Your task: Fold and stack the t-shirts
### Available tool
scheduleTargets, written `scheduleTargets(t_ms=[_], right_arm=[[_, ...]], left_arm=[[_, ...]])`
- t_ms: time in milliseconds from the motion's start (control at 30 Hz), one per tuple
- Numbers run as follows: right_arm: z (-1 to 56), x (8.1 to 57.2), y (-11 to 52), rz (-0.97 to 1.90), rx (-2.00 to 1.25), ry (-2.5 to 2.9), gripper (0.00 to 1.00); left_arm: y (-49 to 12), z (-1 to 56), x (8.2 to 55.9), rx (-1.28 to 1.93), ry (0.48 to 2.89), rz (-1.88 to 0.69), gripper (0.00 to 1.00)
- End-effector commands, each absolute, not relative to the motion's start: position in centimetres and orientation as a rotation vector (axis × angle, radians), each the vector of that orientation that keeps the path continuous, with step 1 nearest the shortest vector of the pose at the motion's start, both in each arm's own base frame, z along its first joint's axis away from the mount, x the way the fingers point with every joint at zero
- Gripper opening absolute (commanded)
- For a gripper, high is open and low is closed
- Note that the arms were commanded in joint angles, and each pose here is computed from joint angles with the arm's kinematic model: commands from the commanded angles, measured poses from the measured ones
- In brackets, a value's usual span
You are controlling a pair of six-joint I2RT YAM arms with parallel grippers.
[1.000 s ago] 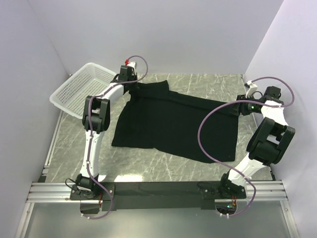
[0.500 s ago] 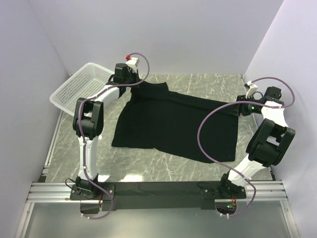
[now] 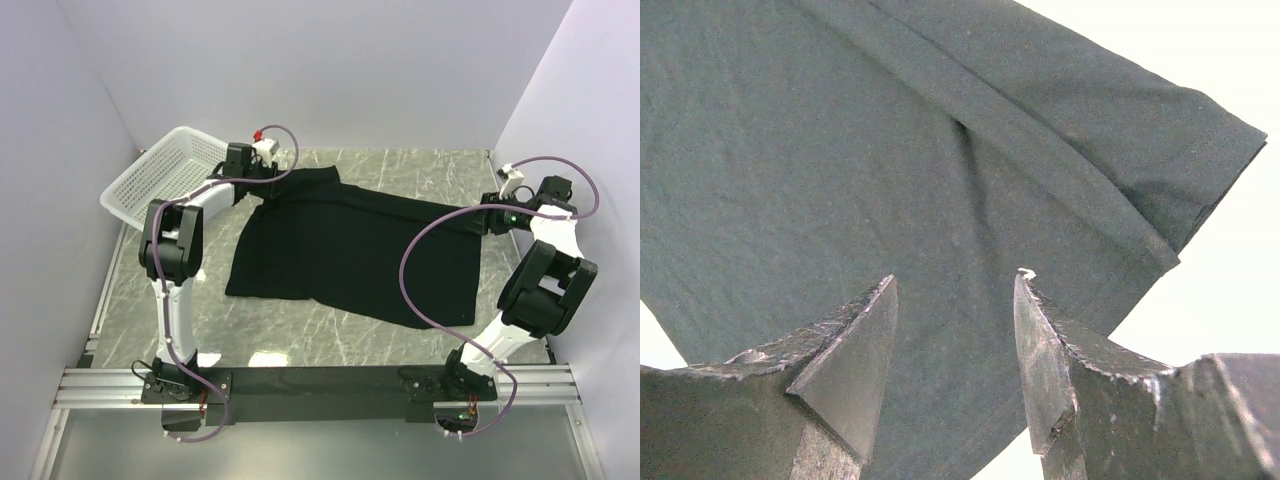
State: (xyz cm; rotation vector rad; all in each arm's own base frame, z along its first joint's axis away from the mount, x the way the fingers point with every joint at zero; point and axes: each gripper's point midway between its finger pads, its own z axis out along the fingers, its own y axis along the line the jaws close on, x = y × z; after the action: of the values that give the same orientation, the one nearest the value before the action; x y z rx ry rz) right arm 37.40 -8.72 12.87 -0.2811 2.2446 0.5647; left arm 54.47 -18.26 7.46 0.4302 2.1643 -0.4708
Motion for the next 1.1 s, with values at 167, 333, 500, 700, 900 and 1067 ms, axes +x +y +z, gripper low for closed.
scheduleTargets(t_ms=[167,333,500,700,900,1067], right_arm=[[14.5,36.9,-8.4,0.550,-0.310,2.200,0.57],[14.5,37.1,-8.3,0.560,-0.306,2.200,0.57],[14.5,37.1,-8.4,0.563,-0.303,2.195,0.57],[14.2,37.0,-8.4,0.563,-0.302,2.203,0.57],[14.3,37.0,-8.4,0.563,-0.299,2.204,0.57],[14.1,37.0,-8.5,0.563,-0.297,2.208,0.57]], left_arm=[[-16.0,14.0,54.5,0.335,2.047,-0.372,0.74],[-16.2,17.4,57.4,0.213,2.006,-0.394,0.77],[-17.7,16.5,59.9,0.156,2.044,-0.478,0.76],[-18.7,14.2,62.1,0.052,2.090,-0.546,0.72],[-19.3,12.6,62.6,0.027,2.117,-0.584,0.65],[-19.1,12.1,62.1,0.033,2.125,-0.581,0.62]])
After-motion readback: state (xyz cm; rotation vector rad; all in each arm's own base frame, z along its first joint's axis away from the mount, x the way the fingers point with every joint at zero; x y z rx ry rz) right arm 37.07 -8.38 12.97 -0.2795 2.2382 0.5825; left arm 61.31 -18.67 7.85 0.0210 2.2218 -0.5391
